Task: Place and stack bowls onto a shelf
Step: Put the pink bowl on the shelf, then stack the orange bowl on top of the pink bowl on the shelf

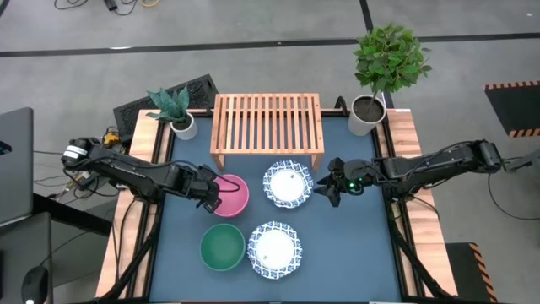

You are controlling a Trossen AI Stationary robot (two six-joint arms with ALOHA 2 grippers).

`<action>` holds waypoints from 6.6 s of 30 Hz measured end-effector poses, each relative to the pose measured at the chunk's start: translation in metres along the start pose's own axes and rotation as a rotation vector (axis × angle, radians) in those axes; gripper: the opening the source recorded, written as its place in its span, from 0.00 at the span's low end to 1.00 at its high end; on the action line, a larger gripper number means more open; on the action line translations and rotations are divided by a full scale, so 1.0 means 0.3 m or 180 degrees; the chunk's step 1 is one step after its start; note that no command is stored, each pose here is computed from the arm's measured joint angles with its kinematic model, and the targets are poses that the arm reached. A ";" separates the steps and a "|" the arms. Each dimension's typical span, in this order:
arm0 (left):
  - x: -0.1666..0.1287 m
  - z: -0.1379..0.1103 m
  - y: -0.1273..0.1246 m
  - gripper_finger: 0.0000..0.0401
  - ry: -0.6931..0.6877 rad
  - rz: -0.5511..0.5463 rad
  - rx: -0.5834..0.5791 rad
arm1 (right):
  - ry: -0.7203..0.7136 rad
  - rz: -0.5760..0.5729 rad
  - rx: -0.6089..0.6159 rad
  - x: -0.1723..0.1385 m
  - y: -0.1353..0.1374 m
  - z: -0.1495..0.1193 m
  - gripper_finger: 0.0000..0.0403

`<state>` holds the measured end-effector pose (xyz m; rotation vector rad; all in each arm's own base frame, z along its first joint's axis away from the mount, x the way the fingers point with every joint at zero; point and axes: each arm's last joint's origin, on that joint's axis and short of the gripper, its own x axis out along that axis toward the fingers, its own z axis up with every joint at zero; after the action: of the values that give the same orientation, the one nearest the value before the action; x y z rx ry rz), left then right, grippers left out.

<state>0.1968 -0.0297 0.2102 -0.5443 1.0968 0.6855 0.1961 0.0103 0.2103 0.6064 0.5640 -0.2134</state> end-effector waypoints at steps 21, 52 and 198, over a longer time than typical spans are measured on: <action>-0.011 0.010 -0.010 0.02 -0.0021 -0.0082 0.0000 | 0.0000 0.0000 -0.0075 0.000 0.000 0.000 0.56; -0.240 0.133 -0.083 0.00 -0.0274 -0.0618 0.0111 | -0.0042 -0.0070 -0.0076 0.000 -0.003 0.001 0.56; -0.306 0.895 0.590 0.54 -0.0142 -0.0124 0.0035 | 0.0017 -0.0133 -0.0139 0.000 -0.009 -0.006 0.56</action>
<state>0.2047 0.2570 0.3823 -0.5371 1.0455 0.6544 0.1944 0.0092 0.2079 0.5533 0.5854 -0.2384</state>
